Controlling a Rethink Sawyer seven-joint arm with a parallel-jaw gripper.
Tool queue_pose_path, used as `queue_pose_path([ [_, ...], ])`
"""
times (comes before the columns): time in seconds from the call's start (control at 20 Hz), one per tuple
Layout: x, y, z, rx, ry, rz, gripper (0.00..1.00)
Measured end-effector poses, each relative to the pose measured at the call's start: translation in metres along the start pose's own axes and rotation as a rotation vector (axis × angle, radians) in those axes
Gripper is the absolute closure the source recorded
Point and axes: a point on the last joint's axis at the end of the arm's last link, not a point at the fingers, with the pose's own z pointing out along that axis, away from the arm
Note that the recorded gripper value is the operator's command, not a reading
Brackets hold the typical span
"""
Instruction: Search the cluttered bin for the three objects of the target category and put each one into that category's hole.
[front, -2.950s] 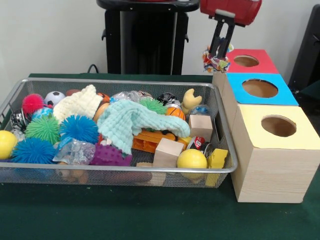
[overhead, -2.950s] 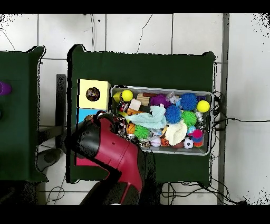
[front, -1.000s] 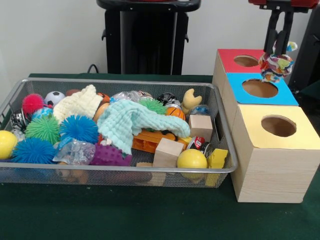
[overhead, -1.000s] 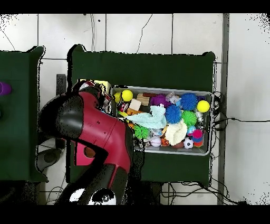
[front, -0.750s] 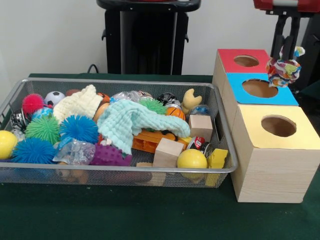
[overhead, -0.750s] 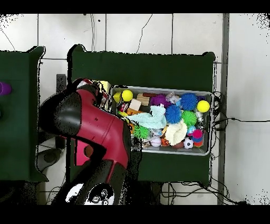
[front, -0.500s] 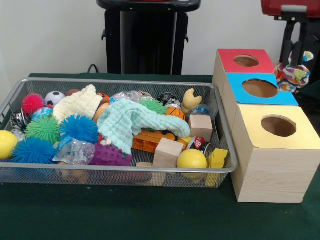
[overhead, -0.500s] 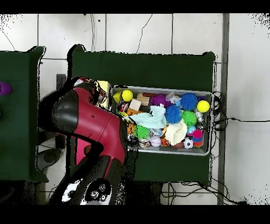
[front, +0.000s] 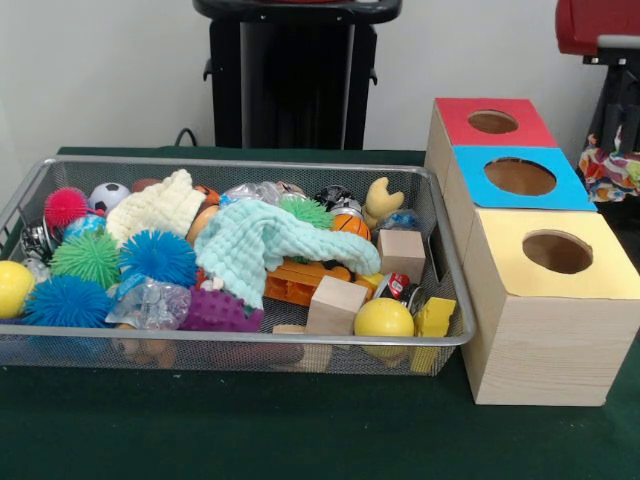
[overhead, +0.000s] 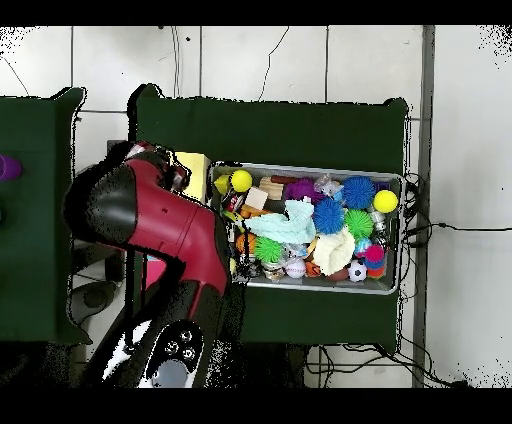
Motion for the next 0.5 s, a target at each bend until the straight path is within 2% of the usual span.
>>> queue_pose_path([
  [0.5,-0.0074,0.011,0.0081,-0.041,0.002,0.014,1.0],
])
